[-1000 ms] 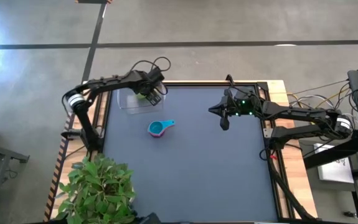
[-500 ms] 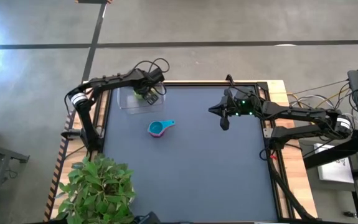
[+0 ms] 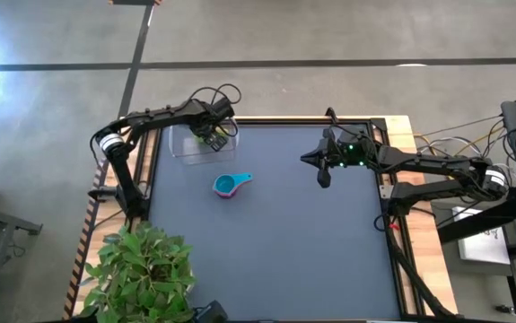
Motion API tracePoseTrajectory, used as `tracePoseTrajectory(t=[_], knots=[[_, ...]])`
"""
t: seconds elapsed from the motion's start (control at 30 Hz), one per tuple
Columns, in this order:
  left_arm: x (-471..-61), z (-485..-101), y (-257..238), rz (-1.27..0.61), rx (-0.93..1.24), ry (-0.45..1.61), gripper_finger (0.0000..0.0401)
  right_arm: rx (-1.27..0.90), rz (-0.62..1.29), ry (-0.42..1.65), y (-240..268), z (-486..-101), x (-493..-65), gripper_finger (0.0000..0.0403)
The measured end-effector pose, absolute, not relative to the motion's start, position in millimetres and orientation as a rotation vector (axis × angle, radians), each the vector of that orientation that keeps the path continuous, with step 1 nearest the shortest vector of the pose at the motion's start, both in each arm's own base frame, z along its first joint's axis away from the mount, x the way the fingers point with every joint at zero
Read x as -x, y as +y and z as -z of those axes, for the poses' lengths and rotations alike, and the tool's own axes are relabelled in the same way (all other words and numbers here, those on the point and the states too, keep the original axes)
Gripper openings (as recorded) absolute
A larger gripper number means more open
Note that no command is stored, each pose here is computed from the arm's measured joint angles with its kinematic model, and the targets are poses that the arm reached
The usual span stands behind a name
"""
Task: Nest measuring cups in basket
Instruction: Remove the nested measuring cups from the transparent bin
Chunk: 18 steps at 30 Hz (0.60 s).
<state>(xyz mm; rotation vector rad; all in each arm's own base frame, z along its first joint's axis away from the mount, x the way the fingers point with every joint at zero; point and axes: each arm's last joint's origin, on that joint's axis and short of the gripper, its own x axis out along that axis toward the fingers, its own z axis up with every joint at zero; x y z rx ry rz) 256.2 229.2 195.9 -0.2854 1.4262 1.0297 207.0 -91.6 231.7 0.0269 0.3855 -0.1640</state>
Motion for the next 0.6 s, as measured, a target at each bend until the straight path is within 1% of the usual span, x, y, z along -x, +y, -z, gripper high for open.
tracePoseTrajectory(t=[0.07,0.17,0.6], knots=[[-256.0,-195.5,229.3,-1.025,0.294,1.425,0.0148,-0.028,0.164,0.385,-91.6,-231.7,-207.0,0.0022],[-255.4,-193.1,230.9,-0.979,0.363,1.409,0.0148,-0.028,0.164,0.385,-91.6,-231.7,-207.1,0.0022],[-252.3,-192.6,232.6,-0.979,0.392,1.415,0.0148,-0.036,0.166,0.385,-91.6,-231.6,-207.1,0.0022]])
